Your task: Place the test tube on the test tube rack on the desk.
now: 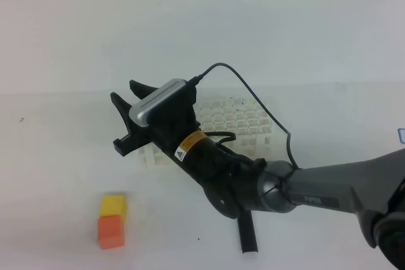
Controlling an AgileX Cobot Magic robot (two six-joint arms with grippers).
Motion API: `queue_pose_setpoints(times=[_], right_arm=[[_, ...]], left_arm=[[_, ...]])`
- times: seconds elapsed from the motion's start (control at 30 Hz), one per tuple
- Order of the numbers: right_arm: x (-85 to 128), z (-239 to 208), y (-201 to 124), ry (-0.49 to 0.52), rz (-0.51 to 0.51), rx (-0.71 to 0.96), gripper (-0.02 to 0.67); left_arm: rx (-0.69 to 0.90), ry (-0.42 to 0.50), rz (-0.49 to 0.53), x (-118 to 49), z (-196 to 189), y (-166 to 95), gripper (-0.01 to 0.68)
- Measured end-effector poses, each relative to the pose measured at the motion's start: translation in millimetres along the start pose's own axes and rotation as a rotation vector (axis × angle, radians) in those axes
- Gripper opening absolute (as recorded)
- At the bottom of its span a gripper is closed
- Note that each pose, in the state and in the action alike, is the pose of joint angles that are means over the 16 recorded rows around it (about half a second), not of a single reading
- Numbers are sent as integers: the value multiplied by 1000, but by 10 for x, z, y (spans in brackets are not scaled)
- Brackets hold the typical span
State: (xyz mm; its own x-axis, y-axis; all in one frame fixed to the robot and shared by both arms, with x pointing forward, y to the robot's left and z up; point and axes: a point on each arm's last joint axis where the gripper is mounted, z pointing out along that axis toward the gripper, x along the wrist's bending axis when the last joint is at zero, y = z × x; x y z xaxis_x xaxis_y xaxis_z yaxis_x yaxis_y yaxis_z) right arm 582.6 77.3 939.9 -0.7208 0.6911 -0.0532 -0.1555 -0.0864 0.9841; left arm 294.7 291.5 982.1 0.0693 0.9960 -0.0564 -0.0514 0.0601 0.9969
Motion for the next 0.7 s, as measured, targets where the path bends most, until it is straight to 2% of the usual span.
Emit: queue_pose_setpoints(times=[0.2, 0.47, 0.7], right_arm=[[28, 16, 203, 50, -54, 87, 194], [32, -53, 757, 123, -196, 268, 42], [-43, -255, 1338, 121, -291, 415, 2]], left_arm=[[1, 0, 1, 0, 0, -6, -1], [1, 0, 2, 0, 0, -6, -1], [-1, 0, 3, 0, 0, 6, -1]])
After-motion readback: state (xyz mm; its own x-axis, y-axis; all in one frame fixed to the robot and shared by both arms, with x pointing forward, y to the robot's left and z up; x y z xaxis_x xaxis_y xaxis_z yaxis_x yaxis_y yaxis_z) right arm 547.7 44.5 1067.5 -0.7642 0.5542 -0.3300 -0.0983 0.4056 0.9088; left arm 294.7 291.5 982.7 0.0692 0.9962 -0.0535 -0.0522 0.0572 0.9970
